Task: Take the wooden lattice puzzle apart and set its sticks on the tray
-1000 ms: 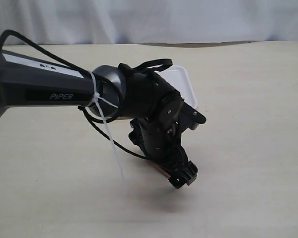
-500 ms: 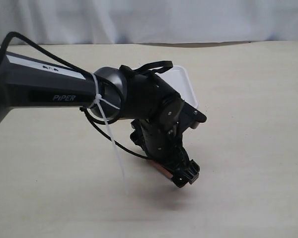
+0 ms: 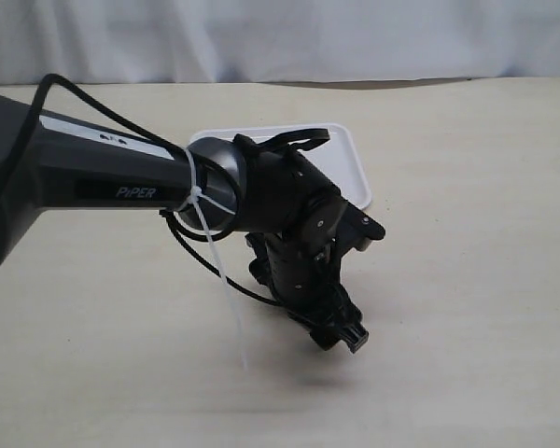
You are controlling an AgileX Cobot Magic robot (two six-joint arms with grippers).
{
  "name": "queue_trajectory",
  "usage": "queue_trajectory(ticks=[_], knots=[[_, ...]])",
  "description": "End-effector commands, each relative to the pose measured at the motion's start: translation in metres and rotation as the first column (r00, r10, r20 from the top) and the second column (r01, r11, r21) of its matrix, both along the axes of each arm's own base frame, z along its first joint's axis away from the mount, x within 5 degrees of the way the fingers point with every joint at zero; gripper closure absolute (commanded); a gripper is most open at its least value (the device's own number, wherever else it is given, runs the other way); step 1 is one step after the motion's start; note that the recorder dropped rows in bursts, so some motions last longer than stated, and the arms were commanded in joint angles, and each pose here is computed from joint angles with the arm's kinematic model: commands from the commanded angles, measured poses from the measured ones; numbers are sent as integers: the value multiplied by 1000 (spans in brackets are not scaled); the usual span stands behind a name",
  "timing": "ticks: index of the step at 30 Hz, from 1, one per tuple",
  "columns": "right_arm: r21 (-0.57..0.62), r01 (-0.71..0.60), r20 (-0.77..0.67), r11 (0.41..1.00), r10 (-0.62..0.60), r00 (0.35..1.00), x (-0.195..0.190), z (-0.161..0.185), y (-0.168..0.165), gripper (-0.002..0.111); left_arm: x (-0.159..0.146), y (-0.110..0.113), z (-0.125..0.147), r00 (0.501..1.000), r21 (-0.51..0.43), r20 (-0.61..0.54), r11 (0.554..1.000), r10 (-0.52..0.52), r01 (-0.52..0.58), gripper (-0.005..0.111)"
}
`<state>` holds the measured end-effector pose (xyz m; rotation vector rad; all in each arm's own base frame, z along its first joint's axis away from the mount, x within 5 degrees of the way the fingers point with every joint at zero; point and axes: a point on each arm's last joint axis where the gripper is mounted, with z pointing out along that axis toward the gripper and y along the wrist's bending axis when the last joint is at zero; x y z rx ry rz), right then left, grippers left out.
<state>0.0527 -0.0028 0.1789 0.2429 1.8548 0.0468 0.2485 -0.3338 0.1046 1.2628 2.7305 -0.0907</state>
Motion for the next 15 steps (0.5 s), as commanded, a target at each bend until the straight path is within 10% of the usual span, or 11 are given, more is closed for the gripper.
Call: queue_trajectory(ticks=[1, 15], knots=[[-4, -3, 5, 1000, 3, 1000, 0, 0, 0, 104, -2, 2, -6, 1000, 45, -14, 999, -13, 14, 107], [-4, -3, 5, 1000, 3, 1000, 0, 0, 0, 104, 0, 14, 77, 987, -14, 149, 998, -55, 58, 107]])
